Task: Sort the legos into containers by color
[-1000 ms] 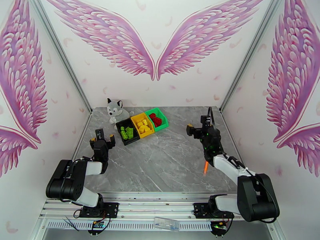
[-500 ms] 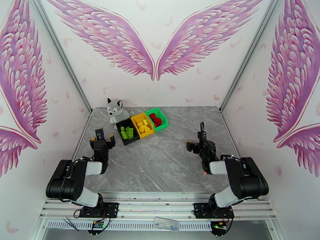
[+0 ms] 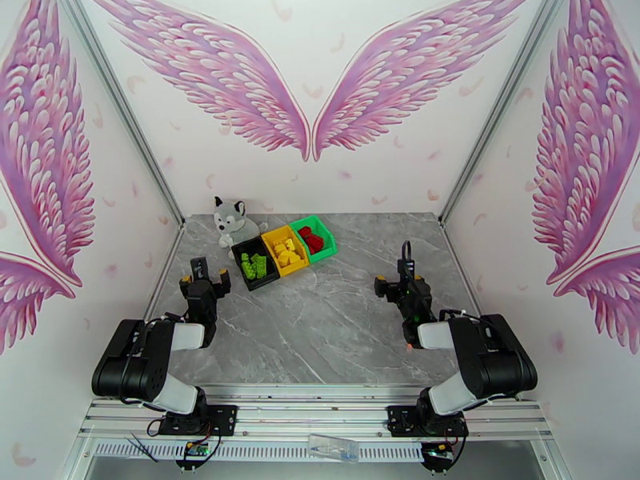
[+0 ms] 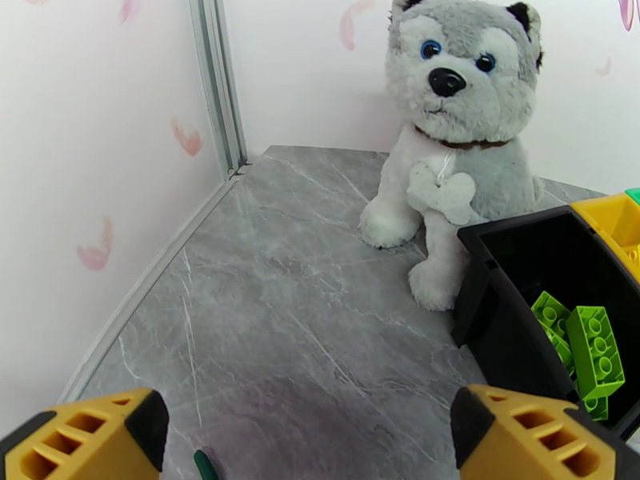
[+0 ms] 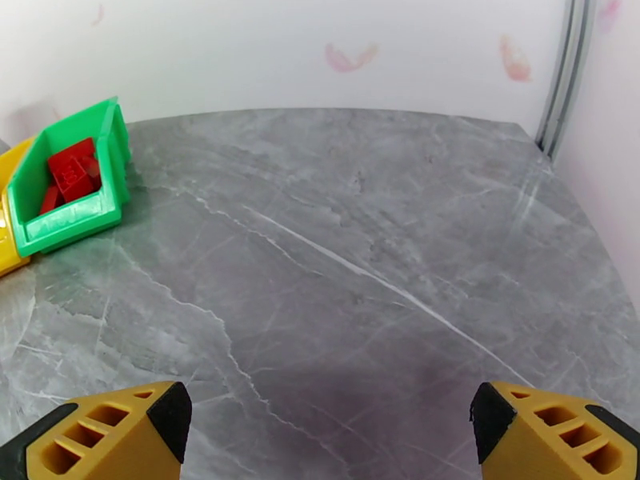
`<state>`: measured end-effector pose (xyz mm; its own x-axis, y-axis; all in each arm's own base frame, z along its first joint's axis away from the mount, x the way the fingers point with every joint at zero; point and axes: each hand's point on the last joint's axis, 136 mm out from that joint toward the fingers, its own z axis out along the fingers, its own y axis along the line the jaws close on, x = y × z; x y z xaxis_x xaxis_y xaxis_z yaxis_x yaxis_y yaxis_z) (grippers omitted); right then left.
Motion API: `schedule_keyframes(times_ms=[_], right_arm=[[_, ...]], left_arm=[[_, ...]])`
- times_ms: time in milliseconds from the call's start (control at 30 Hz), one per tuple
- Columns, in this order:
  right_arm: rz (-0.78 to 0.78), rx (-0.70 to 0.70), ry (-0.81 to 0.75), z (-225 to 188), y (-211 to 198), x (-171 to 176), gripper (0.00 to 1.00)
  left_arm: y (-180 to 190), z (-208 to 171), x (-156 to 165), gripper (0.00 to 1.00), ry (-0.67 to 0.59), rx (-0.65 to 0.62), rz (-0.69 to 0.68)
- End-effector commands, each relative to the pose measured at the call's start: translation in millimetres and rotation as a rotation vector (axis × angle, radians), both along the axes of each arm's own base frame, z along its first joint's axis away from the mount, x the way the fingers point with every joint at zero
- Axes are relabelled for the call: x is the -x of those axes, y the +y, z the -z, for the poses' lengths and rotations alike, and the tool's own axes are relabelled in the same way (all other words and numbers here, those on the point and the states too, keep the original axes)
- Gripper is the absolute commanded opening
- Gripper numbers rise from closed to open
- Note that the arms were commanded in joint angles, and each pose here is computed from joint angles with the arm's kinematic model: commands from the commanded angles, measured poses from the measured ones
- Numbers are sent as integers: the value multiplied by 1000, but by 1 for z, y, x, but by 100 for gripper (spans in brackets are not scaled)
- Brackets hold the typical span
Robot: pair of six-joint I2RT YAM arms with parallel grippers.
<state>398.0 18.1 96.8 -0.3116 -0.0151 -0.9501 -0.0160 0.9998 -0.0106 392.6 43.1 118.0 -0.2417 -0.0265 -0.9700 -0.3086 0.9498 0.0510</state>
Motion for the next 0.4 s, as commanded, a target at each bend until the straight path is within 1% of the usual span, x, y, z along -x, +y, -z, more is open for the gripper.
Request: schedule_keyframes(times_ms=[0, 67, 133, 367], right_arm=[[15, 4, -42, -13, -1, -4, 99], [6, 5, -41, -13, 1, -4, 99], [-52, 14, -20, -10, 11, -7, 99], [-56, 11, -24, -10, 12, -6, 99]], left_arm=[[2, 1, 2, 99, -3, -6, -2], [2, 1, 2, 99, -2, -6, -3], [2, 1, 2, 99, -2, -7, -3], [1, 0, 2, 99, -5, -6, -2]])
